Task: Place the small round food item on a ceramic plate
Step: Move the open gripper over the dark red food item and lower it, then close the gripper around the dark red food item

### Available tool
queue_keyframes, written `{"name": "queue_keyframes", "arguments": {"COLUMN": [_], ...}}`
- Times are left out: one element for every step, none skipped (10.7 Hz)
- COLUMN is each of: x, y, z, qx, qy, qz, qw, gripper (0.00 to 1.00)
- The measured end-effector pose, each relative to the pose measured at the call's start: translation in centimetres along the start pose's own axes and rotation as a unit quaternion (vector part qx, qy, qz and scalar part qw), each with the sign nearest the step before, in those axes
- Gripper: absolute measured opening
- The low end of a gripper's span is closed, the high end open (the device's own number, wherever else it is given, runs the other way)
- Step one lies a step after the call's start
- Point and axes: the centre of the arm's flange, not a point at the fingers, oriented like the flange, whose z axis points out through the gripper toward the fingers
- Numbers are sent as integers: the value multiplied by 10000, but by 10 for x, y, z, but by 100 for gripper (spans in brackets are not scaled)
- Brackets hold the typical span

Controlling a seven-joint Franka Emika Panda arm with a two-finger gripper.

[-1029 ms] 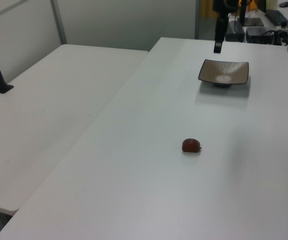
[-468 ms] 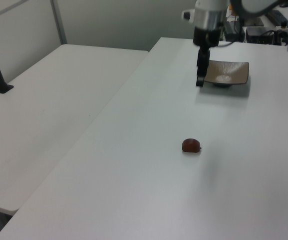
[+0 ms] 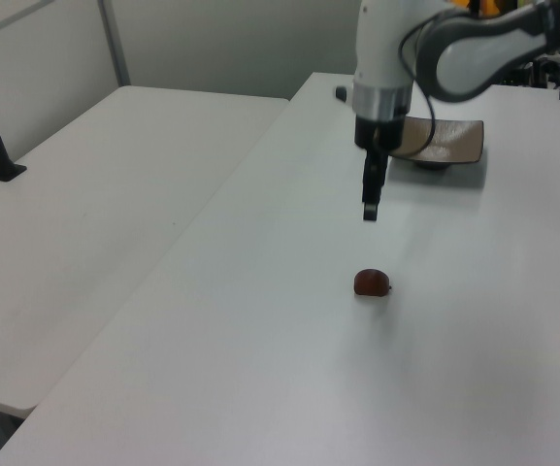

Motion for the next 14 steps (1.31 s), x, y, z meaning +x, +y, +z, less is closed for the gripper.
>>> {"name": "queue_keyframes", "arguments": {"x": [1,1,0,0,0,0,0,-2,-3,-4,-5,-5,-6,-7], "y": [-4,-9,-14,-18,-20,-19,-18,-18,-17,-17,-17,-19,-21,-23], "z": [17,34,49,64,77,89,98,107,115,121,123,125,126,128], "qx": [-46,-64,-86,-143,-201,-266,-309,-334,-338,-339,-341,-336,-328,-323], "qy": [-19,-47,-79,-110,-131,-165,-195,-190,-194,-204,-225,-237,-250,-268], "qz": [75,90,67,61,87,89,80,55,45,40,37,23,3,-14], "qw": [10000,9999,9999,9998,9997,9995,9993,9992,9992,9992,9992,9992,9992,9991], "gripper": [100,100,100,100,100,100,100,100,100,100,100,100,100,96]}}
